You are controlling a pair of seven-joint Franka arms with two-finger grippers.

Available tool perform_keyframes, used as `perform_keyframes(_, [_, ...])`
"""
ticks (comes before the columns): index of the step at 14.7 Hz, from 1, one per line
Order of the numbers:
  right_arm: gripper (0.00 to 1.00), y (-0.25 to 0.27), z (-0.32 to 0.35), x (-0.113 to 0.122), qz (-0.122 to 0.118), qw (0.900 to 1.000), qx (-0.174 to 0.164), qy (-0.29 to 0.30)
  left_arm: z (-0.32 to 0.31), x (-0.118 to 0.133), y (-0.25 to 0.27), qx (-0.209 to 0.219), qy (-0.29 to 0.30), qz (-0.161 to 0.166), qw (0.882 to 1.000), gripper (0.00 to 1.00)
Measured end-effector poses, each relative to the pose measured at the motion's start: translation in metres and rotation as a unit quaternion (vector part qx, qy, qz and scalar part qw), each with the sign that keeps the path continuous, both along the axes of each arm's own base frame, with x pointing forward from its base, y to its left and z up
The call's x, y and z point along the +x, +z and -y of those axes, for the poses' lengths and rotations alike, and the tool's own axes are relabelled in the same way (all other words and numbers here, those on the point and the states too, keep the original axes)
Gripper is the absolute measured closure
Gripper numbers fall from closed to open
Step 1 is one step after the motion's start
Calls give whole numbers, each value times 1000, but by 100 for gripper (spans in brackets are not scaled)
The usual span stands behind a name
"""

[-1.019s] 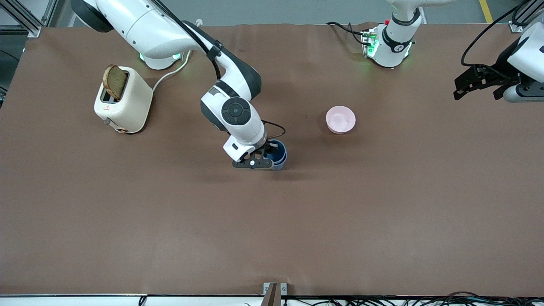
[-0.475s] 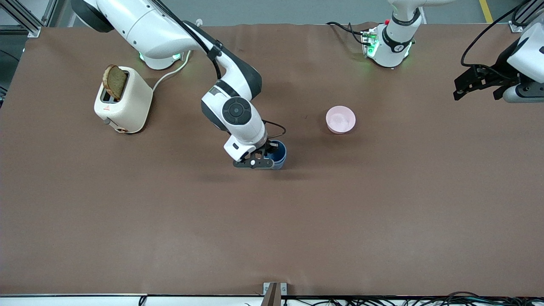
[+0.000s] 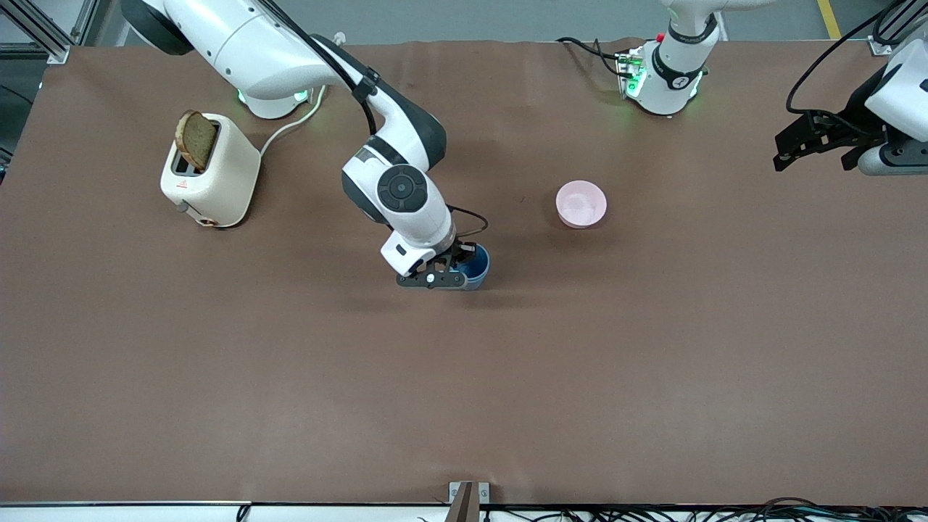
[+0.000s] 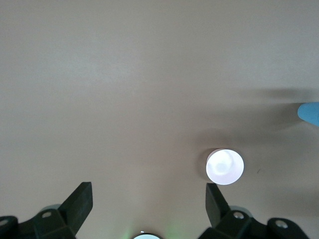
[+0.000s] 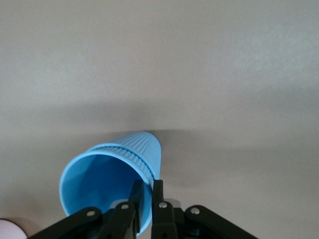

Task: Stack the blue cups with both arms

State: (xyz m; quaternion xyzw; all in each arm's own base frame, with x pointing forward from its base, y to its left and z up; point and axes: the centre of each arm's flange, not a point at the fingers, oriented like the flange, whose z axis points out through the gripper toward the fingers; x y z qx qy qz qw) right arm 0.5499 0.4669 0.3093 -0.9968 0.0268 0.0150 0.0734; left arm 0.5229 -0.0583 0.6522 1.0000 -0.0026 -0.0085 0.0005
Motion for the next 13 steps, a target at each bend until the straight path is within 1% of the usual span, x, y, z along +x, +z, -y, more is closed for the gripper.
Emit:
perform_keyframes(3, [52, 37, 22, 20, 21, 1000, 4, -20, 0, 0, 0, 0, 0, 0, 1000, 0])
perform_keyframes(5, [32, 80, 59, 41, 38, 998, -4, -47, 0, 0, 0, 0, 0, 0, 1000, 0])
perform_keyframes(6, [23, 105, 88, 53, 46, 997, -12, -67, 0, 0, 0, 0, 0, 0, 1000, 0])
perform_keyframes(8, [2, 157, 164, 75, 62, 992, -43, -99, 0, 0, -1, 0, 0, 0, 1000, 0])
perform_keyframes(9, [0, 180, 206, 82, 67, 990, -65, -106, 0, 0, -1, 0, 0, 0, 1000, 0])
perform_keyframes(11, [0, 215, 287, 90, 73, 984, -111, -121, -1, 0, -1, 0, 1, 0, 1000, 0])
perform_keyframes(12, [0, 229, 320, 90, 75, 982, -127, -115, -1, 0, -1, 0, 1, 0, 1000, 0])
perform_keyframes(13, [0, 241, 346, 87, 71, 982, -141, -100, -1, 0, -1, 0, 1, 0, 1000, 0])
